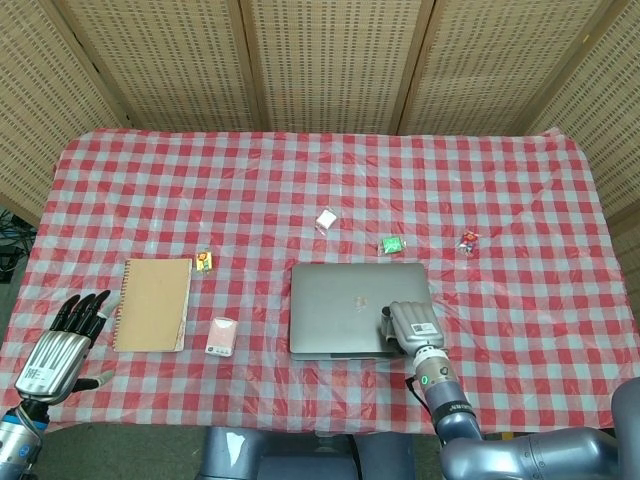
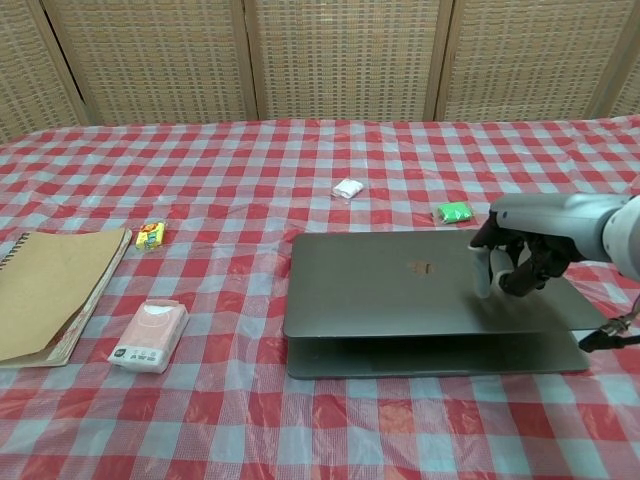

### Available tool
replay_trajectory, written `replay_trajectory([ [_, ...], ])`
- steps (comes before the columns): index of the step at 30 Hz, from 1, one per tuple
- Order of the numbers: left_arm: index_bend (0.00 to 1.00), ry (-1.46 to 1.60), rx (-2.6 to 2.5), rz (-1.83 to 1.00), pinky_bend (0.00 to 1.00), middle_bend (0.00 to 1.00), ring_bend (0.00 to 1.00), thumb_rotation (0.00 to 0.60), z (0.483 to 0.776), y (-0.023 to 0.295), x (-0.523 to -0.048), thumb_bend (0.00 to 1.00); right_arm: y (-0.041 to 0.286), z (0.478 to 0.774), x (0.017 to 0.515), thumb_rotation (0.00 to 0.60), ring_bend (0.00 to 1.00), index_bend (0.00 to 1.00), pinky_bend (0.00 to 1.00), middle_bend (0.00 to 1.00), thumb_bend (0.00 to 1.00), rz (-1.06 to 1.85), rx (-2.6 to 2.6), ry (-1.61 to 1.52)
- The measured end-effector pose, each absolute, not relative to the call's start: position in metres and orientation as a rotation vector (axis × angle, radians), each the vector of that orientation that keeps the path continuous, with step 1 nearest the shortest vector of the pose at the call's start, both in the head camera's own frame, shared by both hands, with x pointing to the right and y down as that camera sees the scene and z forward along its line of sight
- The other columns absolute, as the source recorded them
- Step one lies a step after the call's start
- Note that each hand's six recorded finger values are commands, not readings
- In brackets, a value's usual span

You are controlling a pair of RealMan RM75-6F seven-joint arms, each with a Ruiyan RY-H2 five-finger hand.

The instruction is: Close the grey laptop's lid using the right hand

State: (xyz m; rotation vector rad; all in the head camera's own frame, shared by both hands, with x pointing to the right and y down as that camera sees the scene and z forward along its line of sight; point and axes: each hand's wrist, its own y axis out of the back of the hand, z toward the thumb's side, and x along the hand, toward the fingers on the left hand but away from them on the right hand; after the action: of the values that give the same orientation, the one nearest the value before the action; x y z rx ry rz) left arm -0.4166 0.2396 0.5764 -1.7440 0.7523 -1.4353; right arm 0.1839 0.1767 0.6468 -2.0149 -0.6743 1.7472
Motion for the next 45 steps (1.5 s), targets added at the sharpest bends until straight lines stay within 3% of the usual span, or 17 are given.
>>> replay_trajectory([
  [5, 0.00, 0.748, -1.746, -1.440, 0.00, 0.00, 0.00, 0.600, 0.578, 0.240, -0.417, 0.00, 0.180, 0.649, 0.184, 0.600, 0.22, 0.45, 0.36, 0.31, 1.00, 1.773, -2.040, -0.640],
  [32, 0.00, 0.738, -1.750, -1.437, 0.00, 0.00, 0.00, 0.600, 0.578, 0.241, -0.415, 0.00, 0.187, 0.655, 0.193, 0.600, 0.22, 0.46, 0.36, 0.32, 1.00, 1.838, -2.096, -0.584],
  [36, 0.00, 0.745, -1.748, -1.442, 0.00, 0.00, 0.00, 0.600, 0.578, 0.241, -0.416, 0.00, 0.180, 0.649, 0.194, 0.600, 0.17, 0.39, 0.28, 0.25, 1.00, 1.799, -2.091, -0.626],
  [40, 0.00, 0.755, -1.743, -1.450, 0.00, 0.00, 0.00, 0.600, 0.579, 0.240, -0.419, 0.00, 0.168, 0.639, 0.200, 0.600, 0.03, 0.25, 0.09, 0.07, 1.00, 1.733, -2.062, -0.687],
  [43, 0.00, 0.764, -1.738, -1.456, 0.00, 0.00, 0.00, 0.600, 0.580, 0.238, -0.420, 0.00, 0.157, 0.630, 0.209, 0.600, 0.00, 0.17, 0.01, 0.00, 0.85, 1.675, -2.027, -0.745],
  [45, 0.00, 0.770, -1.731, -1.464, 0.00, 0.00, 0.00, 0.600, 0.581, 0.237, -0.422, 0.00, 0.148, 0.623, 0.219, 0.600, 0.00, 0.12, 0.00, 0.00, 0.65, 1.627, -1.992, -0.799],
])
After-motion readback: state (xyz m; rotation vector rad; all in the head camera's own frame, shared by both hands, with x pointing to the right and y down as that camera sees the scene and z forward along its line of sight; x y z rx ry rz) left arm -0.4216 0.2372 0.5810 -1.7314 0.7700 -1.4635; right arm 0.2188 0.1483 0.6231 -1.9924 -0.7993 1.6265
